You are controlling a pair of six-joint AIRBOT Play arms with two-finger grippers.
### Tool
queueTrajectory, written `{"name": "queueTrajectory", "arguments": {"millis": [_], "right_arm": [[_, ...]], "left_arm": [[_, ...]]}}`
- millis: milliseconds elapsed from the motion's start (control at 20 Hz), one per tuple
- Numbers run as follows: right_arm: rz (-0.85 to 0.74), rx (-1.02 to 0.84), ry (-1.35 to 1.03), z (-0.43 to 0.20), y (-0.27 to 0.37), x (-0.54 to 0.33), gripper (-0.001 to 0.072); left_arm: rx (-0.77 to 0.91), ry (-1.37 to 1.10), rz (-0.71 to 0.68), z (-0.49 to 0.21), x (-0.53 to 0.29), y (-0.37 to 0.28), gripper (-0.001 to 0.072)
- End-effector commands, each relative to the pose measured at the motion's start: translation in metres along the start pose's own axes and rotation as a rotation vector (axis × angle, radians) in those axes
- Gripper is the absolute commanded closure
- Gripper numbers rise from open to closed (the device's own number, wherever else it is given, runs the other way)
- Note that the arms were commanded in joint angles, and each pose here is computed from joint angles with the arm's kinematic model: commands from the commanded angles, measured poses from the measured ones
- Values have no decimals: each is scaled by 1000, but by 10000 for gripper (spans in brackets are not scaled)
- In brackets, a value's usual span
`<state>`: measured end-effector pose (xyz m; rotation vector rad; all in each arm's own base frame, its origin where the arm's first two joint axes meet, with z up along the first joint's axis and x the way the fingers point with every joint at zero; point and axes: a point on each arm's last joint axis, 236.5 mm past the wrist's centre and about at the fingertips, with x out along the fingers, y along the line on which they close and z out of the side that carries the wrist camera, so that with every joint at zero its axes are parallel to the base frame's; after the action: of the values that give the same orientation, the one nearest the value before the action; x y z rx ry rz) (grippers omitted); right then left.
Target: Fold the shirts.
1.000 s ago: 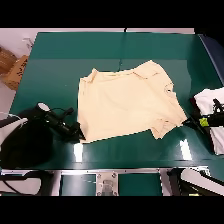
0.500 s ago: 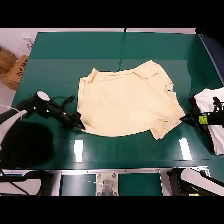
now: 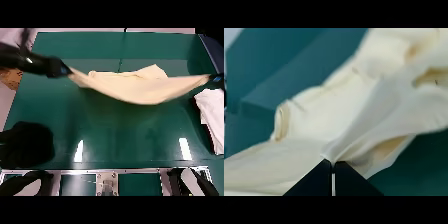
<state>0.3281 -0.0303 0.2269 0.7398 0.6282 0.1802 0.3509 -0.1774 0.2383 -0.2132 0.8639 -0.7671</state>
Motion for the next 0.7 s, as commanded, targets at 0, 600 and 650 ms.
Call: {"name": "queueTrajectory", "arguments": {"millis": [0, 600, 650], "right_arm": [[89, -271, -320, 42, 130, -94, 693], [-146, -435, -787, 92, 194, -214, 692], [-137, -385, -744, 94, 176, -198, 692]], "left_arm": [[252, -387, 63, 77, -123, -91, 682], [324, -748, 415, 96, -263, -110, 681], [292, -694, 418, 93, -244, -93, 681]]}}
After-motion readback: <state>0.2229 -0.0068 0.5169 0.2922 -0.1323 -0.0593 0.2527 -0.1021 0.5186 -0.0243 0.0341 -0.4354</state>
